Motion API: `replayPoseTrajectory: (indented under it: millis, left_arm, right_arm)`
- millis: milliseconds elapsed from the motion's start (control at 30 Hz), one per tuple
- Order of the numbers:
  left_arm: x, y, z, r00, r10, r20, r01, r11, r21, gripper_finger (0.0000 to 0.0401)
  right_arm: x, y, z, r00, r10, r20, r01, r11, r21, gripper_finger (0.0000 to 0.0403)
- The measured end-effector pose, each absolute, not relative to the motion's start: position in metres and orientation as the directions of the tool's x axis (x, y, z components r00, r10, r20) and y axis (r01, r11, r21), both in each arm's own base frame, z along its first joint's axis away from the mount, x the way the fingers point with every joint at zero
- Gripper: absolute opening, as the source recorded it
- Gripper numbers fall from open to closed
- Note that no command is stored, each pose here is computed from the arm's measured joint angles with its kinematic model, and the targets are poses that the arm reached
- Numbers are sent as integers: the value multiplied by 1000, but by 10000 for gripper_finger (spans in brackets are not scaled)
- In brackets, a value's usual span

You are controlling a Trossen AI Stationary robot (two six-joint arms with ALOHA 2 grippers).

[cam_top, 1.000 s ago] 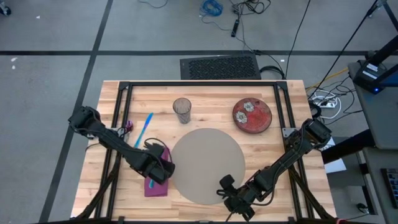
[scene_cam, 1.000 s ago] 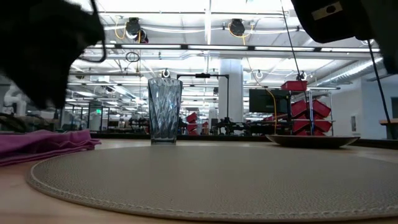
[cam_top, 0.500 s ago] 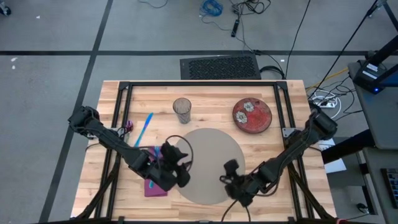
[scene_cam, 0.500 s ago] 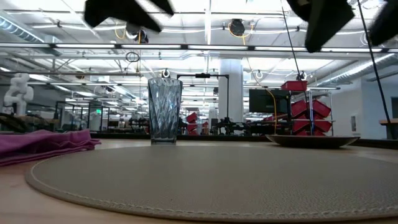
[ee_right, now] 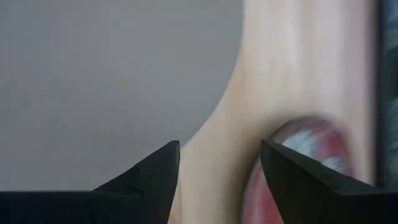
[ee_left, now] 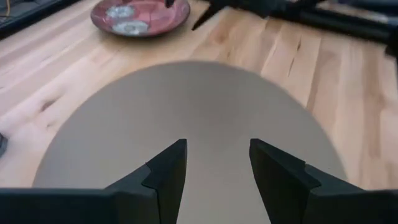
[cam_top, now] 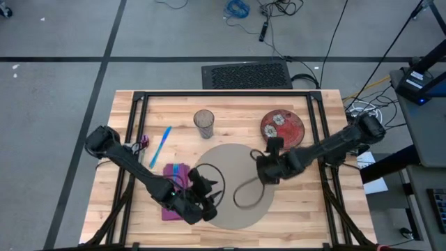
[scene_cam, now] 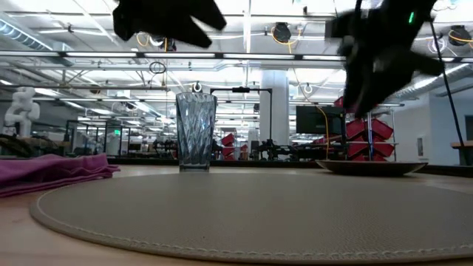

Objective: Set table place
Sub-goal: Put the red plate on the gray placemat

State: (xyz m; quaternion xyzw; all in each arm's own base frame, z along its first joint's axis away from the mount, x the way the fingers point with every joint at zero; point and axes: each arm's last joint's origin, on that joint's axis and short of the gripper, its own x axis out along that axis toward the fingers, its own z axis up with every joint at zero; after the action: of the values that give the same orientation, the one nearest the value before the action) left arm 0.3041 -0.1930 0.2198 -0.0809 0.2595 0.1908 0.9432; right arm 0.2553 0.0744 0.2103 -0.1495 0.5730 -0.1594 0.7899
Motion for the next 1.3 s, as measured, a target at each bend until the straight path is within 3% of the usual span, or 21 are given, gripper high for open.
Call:
replayPoseTrajectory:
  millis: [100,267,533,900,1033,1200,1300]
  left_arm:
    - [306,-200,202,774,317,-549,-387,922,-13,162]
    - [308,-209,179,753,321,-574,-371,928,32,162]
    - [315,-210,167,753,324,-572,-375,927,32,162]
    - [316,-216,170,782,299,-547,-360,933,-5,162]
    - [317,-218,172,797,286,-532,-353,935,-26,162]
    - [318,-219,173,805,281,-523,-349,936,-34,162]
    - [318,-220,174,809,279,-517,-350,936,-43,162]
  right_arm:
    - [250,52,178,235,-358,-904,119,933,-339,212]
    - [231,28,148,129,-401,-907,218,904,-369,212]
    - [224,11,139,86,-496,-864,274,846,-458,212]
    - [213,-23,124,26,-442,-897,336,848,-409,205]
    - [211,-28,119,44,-448,-893,338,848,-409,162]
    - [215,-30,117,82,-498,-863,312,835,-453,43]
    - [217,-30,116,90,-552,-829,314,806,-503,29]
